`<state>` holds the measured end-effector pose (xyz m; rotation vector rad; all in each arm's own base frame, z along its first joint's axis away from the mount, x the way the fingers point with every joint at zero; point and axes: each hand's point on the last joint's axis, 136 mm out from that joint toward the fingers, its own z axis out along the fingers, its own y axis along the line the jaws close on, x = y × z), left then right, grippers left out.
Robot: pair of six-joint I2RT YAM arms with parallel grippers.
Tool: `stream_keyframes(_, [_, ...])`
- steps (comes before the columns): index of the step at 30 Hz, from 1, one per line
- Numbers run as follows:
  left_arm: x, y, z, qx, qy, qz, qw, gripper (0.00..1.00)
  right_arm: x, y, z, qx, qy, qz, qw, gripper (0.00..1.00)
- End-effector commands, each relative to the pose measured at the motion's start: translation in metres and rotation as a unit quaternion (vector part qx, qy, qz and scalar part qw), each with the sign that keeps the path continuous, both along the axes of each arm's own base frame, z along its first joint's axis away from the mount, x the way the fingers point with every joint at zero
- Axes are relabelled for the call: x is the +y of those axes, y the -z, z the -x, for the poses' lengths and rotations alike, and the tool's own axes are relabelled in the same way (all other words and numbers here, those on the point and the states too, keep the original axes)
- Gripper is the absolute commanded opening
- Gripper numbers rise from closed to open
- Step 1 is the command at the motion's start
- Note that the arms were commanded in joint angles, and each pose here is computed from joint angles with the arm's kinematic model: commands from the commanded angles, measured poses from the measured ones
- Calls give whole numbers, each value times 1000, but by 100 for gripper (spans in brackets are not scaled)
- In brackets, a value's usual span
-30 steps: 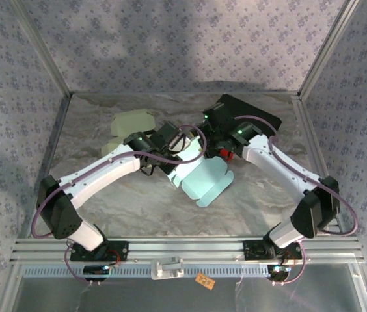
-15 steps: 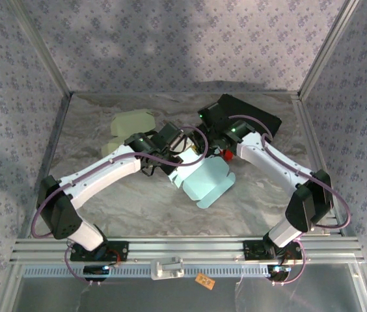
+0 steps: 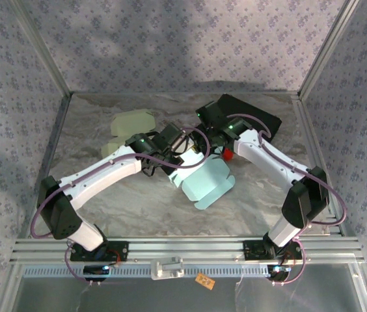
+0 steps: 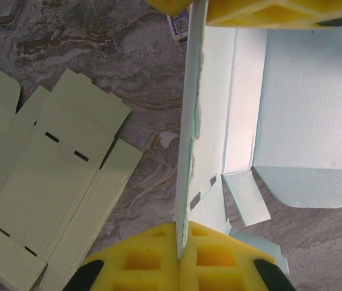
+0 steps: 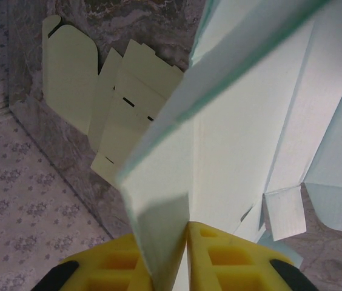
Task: Fold the paper box
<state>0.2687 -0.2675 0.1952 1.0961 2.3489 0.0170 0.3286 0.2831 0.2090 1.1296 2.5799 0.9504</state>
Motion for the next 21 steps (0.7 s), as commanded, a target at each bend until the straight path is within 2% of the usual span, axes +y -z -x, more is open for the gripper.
stream_keyframes(1, [-8, -20, -6, -25, 6, 15, 1000, 0, -4, 4, 6, 16, -3, 20, 1000, 14])
stream_keyframes(4, [-7, -23, -7, -31, 2, 14, 999, 0, -6, 5, 6, 18, -2, 23, 1000, 2])
stream_keyframes(5, [-6, -25, -8, -34, -3, 16, 999, 7, -7, 5, 6, 19, -1, 23, 1000, 0])
stream_keyframes(6, [-5, -31, -9, -39, -13, 23, 999, 21, -8, 4, 6, 18, 1, 24, 1000, 0])
stream_keyframes(8, [0, -50, -13, -49, -54, 54, 996, 41, -12, 2, 4, 16, 8, 22, 1000, 0])
stream_keyframes(9, [3, -64, -14, -47, -83, 93, 991, 51, -14, 0, 3, 17, 15, 17, 1000, 0])
stream_keyframes(10, [7, -76, -14, -35, -113, 142, 983, 57, -16, -1, 2, 18, 22, 11, 1000, 0])
stream_keyframes(12, [21, -90, -19, 6, -189, 238, 953, 62, -20, -4, 1, 24, 41, -3, 999, 0])
stream_keyframes(13, [30, -93, -22, 36, -228, 287, 930, 62, -23, -5, 1, 29, 51, -10, 998, 0])
stream_keyframes(16, [42, -89, -28, 122, -310, 379, 864, 61, -29, -6, 0, 40, 76, -21, 996, 0])
stream_keyframes(18, [37, -86, -28, 157, -327, 395, 844, 61, -29, -5, -1, 47, 86, -36, 994, 0])
stream_keyframes(21, [27, -70, -26, 213, -348, 384, 828, 61, -28, -3, -4, 56, 97, -48, 993, 0])
